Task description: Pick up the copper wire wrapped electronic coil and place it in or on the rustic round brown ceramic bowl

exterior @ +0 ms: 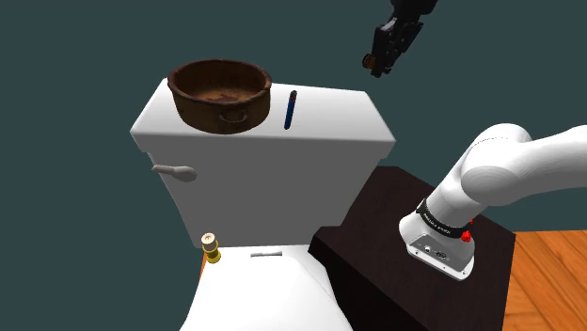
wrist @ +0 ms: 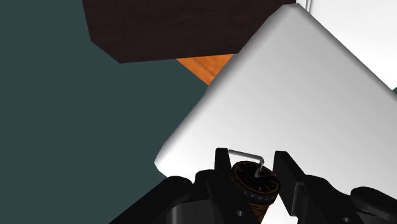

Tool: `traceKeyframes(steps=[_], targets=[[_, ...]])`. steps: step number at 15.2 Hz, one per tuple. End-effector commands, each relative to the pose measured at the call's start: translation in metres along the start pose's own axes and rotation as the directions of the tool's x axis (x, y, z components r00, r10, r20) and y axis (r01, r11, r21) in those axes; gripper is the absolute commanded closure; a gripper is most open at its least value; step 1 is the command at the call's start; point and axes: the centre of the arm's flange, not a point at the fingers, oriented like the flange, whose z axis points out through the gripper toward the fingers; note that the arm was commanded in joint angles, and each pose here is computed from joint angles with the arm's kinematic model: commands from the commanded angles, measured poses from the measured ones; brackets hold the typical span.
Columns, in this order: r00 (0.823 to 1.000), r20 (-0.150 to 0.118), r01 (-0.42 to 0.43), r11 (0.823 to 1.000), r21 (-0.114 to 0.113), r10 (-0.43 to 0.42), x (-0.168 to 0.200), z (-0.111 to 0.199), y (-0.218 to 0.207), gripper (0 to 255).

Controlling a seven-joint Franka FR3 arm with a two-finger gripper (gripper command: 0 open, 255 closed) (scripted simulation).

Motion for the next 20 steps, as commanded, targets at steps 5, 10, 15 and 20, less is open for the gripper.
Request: traceKeyframes(steps=[5, 10, 15, 20], targets=[[1.0, 0.0, 0.0, 1.0, 0.0, 0.0, 0.003, -0.032, 0.002, 255], [1.0, 0.0, 0.0, 1.0, 0.0, 0.0, 0.005, -0.058, 0.003, 255], [1.0, 0.0, 0.0, 1.0, 0.0, 0.0, 0.026, -0.059, -0.046, 255], [1.0, 0.0, 0.0, 1.0, 0.0, 0.0, 0.053, -0.059, -0.106, 255]])
